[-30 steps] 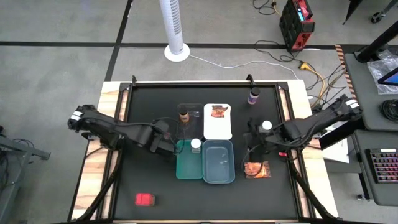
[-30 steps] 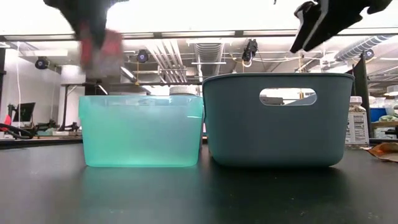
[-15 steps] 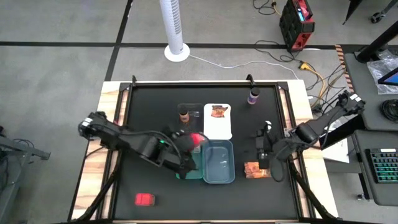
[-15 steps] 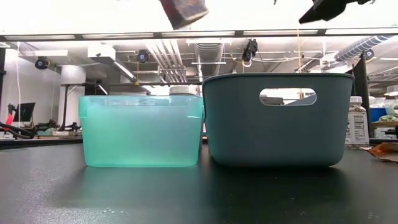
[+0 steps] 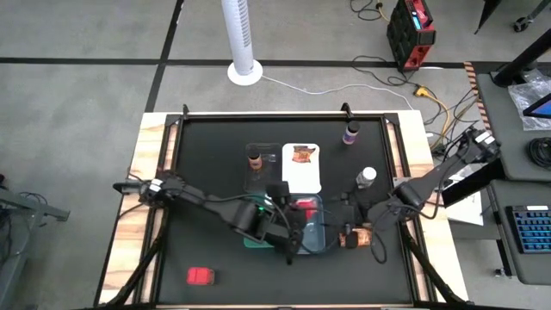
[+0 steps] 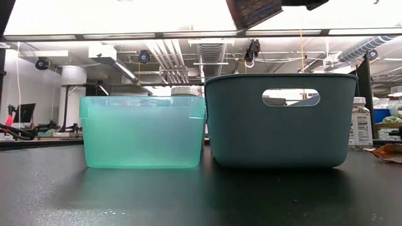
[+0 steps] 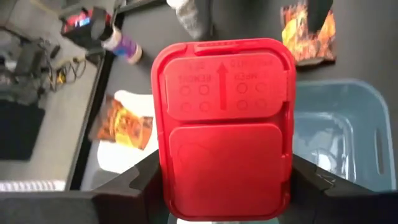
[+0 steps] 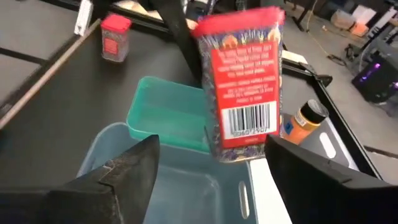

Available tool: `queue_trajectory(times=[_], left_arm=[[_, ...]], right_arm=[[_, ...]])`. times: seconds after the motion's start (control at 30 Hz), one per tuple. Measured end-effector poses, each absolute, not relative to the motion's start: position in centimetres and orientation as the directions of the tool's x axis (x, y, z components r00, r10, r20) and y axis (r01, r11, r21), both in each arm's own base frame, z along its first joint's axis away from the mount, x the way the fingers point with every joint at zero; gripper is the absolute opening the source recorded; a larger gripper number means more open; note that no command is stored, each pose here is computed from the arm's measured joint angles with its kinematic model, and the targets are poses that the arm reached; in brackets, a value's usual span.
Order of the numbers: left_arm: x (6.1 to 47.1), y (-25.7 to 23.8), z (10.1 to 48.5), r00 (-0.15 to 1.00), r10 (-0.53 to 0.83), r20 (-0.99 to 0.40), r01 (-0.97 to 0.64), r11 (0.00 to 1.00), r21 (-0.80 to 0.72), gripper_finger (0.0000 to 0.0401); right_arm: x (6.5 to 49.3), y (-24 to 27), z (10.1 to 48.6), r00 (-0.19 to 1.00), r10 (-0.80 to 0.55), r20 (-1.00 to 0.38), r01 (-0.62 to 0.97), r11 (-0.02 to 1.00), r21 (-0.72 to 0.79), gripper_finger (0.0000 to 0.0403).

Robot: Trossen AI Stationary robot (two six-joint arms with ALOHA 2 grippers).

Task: Sort spices by type
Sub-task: Put the top red seasoning can into the blue bin

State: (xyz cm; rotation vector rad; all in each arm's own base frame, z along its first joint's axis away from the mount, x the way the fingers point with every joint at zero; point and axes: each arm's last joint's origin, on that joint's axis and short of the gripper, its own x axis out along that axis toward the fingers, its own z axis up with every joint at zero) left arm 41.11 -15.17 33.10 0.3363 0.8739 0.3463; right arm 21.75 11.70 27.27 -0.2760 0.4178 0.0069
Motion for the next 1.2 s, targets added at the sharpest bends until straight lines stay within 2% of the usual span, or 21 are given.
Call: queue_trajectory(times=[0.23, 0.4, 0.57, 0.8, 1.2], left_arm=[[42.5, -15.4, 34.3, 0.632, 0.362, -0.685, -0.092, 0.913, 0.398, 0.0196], [43.0, -15.6, 34.2, 0.644, 0.331, -0.69, -0.06, 0.921, 0.386, 0.0196], [43.1, -15.6, 34.3, 0.654, 0.316, -0.687, -0.051, 0.925, 0.377, 0.0197], [43.3, -15.6, 34.5, 0.671, 0.311, -0.673, -0.044, 0.923, 0.382, 0.0202], [42.6, -15.1, 35.5, 0.673, 0.361, -0.645, -0.022, 0.882, 0.471, 0.0262]], right_arm=[[22.2, 11.8, 27.4, 0.912, -0.099, -0.399, -0.001, 0.97, -0.243, 0.0311], [22.3, 11.8, 27.7, 0.92, -0.101, -0.38, -0.012, 0.959, -0.284, 0.0308], [22.7, 12.0, 27.5, 0.922, -0.1, -0.375, -0.038, 0.938, -0.344, 0.0278], [23.1, 12.2, 27.2, 0.925, -0.096, -0.368, -0.056, 0.923, -0.38, 0.0158], [20.8, 11.0, 27.9, 0.902, -0.106, -0.418, -0.046, 0.94, -0.338, 0.0158]])
